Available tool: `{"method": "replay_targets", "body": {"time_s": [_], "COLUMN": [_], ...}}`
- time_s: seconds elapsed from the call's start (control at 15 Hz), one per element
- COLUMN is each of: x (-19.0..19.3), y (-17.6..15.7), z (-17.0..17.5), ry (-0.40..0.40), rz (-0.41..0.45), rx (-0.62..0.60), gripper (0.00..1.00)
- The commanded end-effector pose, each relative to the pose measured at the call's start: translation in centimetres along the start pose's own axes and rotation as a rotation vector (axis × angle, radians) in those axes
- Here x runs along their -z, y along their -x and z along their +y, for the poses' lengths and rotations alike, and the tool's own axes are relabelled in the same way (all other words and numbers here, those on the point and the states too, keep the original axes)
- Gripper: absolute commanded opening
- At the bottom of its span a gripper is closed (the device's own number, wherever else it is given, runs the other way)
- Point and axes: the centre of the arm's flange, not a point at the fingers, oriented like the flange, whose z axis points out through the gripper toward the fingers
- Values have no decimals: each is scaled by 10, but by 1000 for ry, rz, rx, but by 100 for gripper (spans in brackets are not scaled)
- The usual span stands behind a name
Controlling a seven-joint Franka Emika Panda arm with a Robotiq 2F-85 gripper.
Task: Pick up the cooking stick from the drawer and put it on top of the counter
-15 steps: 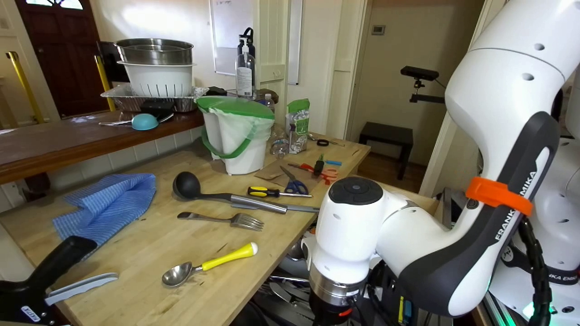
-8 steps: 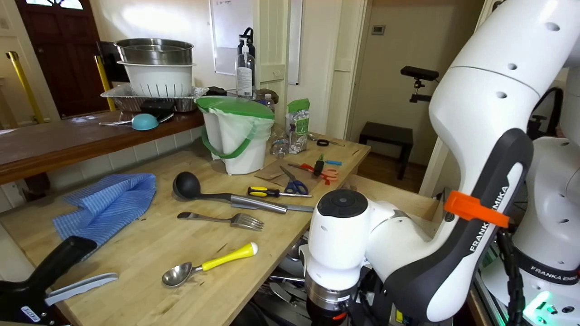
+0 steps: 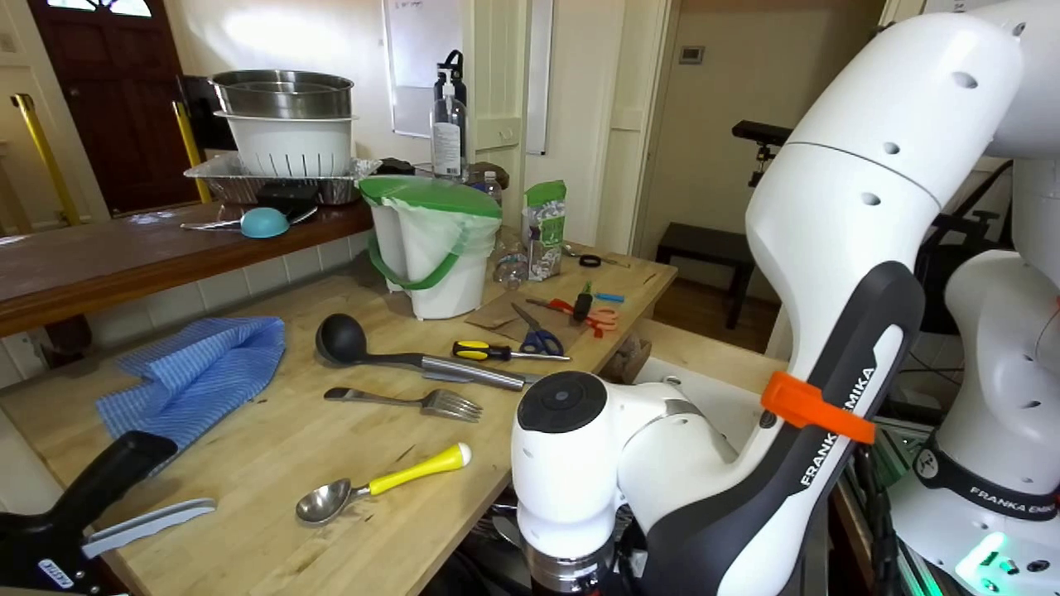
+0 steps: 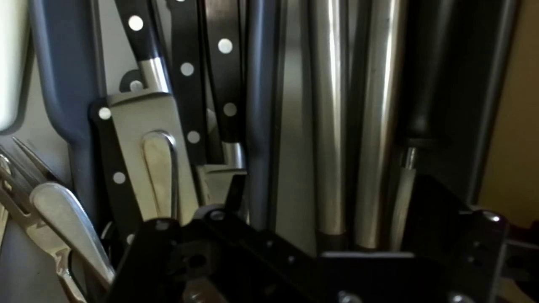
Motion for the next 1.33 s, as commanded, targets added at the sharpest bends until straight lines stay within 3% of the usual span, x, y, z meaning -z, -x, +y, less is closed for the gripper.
{"method": "replay_targets", "body": {"time_s": [0.0,0.47,0.53,0.6,0.73,1.07,1.27], "x": [-9,-21,-20,-20,-21,-18,-5], "y": [-13,-1,-1,-1,-2,-2,-1], "z": [-18,-22,-22,-23,-25,-27,-26], "ry": [43,87,91,92,92,94,110], "rz": [-37,-92,-94,-95,-97,-96,-119], "rx": [27,31,31,30,32,30,18], "gripper": [100,100,95,72,68,28,17]}}
